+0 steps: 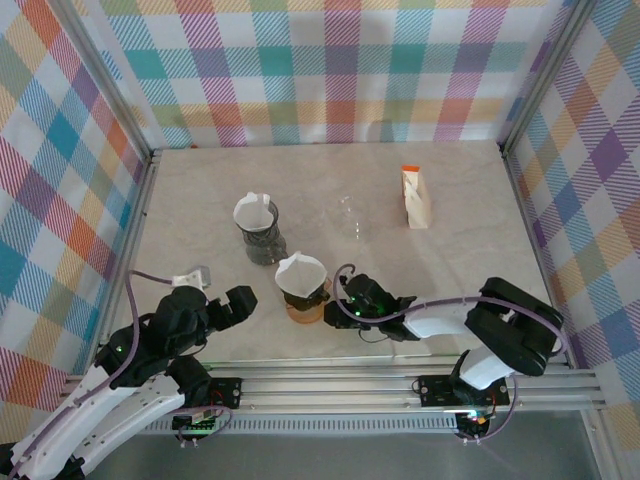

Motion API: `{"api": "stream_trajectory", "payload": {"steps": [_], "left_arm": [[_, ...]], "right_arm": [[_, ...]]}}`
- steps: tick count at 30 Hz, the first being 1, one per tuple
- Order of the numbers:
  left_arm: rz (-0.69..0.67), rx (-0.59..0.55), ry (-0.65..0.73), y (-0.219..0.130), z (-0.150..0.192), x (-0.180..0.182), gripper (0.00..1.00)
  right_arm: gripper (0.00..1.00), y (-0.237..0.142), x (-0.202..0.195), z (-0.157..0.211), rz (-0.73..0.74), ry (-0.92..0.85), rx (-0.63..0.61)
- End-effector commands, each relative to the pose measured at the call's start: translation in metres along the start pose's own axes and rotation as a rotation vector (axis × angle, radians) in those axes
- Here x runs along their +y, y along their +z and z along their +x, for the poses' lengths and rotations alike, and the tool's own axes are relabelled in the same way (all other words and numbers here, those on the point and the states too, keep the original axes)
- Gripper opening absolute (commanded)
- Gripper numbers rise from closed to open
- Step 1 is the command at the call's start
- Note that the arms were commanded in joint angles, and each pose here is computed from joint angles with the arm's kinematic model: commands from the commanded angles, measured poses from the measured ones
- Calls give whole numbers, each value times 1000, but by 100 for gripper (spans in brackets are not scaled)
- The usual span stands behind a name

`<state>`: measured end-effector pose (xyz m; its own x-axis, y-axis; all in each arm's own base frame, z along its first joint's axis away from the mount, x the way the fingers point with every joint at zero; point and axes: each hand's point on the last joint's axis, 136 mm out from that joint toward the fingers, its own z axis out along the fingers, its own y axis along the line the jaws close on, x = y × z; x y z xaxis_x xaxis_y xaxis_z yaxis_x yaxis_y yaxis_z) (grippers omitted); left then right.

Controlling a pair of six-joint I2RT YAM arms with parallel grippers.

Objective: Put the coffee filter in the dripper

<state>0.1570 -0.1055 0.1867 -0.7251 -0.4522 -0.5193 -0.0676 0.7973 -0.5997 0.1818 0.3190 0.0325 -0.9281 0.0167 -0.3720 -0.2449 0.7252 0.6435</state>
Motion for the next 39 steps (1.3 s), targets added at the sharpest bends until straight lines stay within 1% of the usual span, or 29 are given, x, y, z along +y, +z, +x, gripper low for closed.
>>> {"api": "stream_trajectory", "payload": {"steps": [1,9,13,18,20,22,24,27,30,32,34,37,39], "left_arm": [[-17,-24,-8,-7,-4,6,100],[-22,-56,-18,-18,-9,11,100],[4,-76,-11,-30,-15,7,100],[31,-120,-4,-44,-28,-3,100],[45,-132,1,-47,-33,-9,100],[48,-132,10,-47,-36,-14,100],[42,-131,13,-45,-38,-17,100],[24,-148,-7,-43,-41,-14,100],[31,-180,-32,-44,-45,-12,100],[33,-190,-33,-44,-46,-12,100],[27,-185,-23,-43,-46,-13,100],[16,-166,-9,-41,-45,-15,100],[10,-155,-2,-38,-44,-15,100]], "right_arm": [[23,10,33,-18,-97,-9,-30],[22,45,63,-38,-133,-41,-1],[22,62,74,-45,-143,-50,16],[23,65,73,-48,-112,-69,14],[25,59,68,-48,-90,-72,3],[30,48,65,-46,-78,-80,-7],[38,34,61,-44,-56,-95,-19],[54,6,52,-48,11,-138,-52],[62,-25,43,-61,125,-223,-104],[64,-45,38,-76,200,-274,-128],[66,-61,31,-97,254,-289,-136],[68,-71,25,-128,259,-290,-134],[68,-76,12,-151,336,-295,-143]]}}
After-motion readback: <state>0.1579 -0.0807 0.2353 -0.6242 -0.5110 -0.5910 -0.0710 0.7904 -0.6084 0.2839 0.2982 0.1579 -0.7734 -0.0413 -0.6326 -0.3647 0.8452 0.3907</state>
